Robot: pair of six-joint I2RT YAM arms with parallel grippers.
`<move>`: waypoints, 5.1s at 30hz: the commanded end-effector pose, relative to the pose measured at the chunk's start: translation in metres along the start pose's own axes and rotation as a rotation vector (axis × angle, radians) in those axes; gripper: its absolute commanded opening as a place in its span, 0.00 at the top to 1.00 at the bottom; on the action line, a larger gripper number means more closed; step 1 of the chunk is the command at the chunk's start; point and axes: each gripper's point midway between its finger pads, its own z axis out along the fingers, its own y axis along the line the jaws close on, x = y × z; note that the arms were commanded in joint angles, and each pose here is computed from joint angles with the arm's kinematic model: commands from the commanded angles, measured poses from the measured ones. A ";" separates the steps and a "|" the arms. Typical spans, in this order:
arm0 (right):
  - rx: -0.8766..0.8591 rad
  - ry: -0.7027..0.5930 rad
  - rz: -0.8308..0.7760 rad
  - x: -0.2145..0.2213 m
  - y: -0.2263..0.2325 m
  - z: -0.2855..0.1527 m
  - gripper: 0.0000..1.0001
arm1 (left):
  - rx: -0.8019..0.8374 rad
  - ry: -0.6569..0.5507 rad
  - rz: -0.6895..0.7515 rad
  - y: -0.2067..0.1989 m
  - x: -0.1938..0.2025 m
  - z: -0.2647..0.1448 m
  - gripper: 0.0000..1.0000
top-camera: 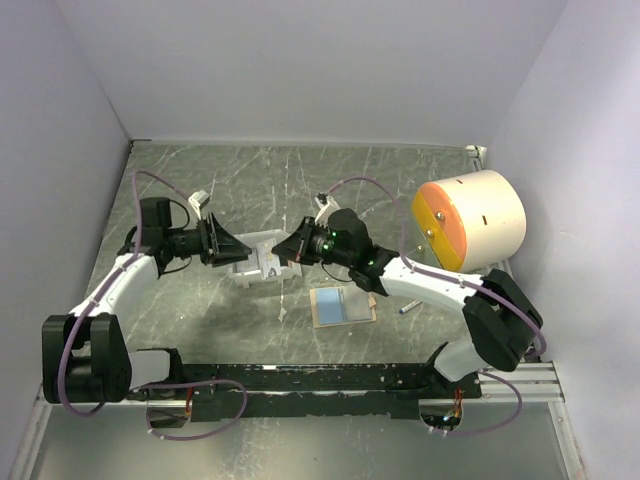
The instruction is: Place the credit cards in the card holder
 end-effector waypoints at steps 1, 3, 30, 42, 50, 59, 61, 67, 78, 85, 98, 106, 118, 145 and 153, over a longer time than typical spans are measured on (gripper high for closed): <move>-0.143 -0.088 0.038 -0.021 0.039 -0.016 1.00 | 0.199 0.061 0.089 -0.041 0.015 0.003 0.44; -0.156 -0.091 0.045 -0.023 0.043 -0.019 1.00 | 0.218 0.072 0.079 -0.043 0.019 0.005 0.44; 0.450 -0.094 -0.136 -0.008 -0.076 -0.092 0.37 | 0.075 0.056 0.064 -0.032 0.034 0.048 0.93; 0.758 0.056 -0.112 0.021 -0.174 -0.139 0.33 | -0.043 0.058 -0.016 -0.016 0.053 0.081 0.93; 0.798 0.127 -0.056 0.050 -0.207 -0.148 0.36 | -0.063 0.110 -0.018 -0.018 0.076 0.115 0.93; 0.729 0.179 -0.001 0.077 -0.208 -0.148 0.58 | -0.147 0.167 -0.009 -0.002 0.096 0.151 0.93; 0.700 0.183 0.018 0.081 -0.204 -0.148 0.60 | -0.153 0.189 -0.003 0.000 0.102 0.158 0.93; 0.686 0.183 0.030 0.085 -0.201 -0.152 0.67 | -0.210 0.236 0.019 0.010 0.110 0.174 0.93; 0.709 0.182 0.028 0.093 -0.210 -0.159 0.70 | -0.219 0.344 0.014 0.022 0.126 0.182 0.93; 0.705 0.180 0.035 0.094 -0.211 -0.158 0.70 | -0.195 0.391 0.015 0.021 0.134 0.186 0.93; 0.697 0.172 0.037 0.093 -0.209 -0.157 0.71 | -0.194 0.417 0.024 0.026 0.141 0.194 0.93; 0.703 0.176 0.036 0.094 -0.211 -0.159 0.71 | -0.210 0.419 0.031 0.033 0.142 0.197 0.93; 0.707 0.178 0.049 0.099 -0.214 -0.160 0.71 | -0.283 0.412 0.048 0.044 0.135 0.203 0.93; 0.702 0.179 0.059 0.102 -0.215 -0.160 0.70 | -0.345 0.448 0.031 0.061 0.153 0.196 0.93; 0.697 0.177 0.061 0.100 -0.213 -0.158 0.69 | -0.336 0.452 0.020 0.063 0.154 0.199 0.93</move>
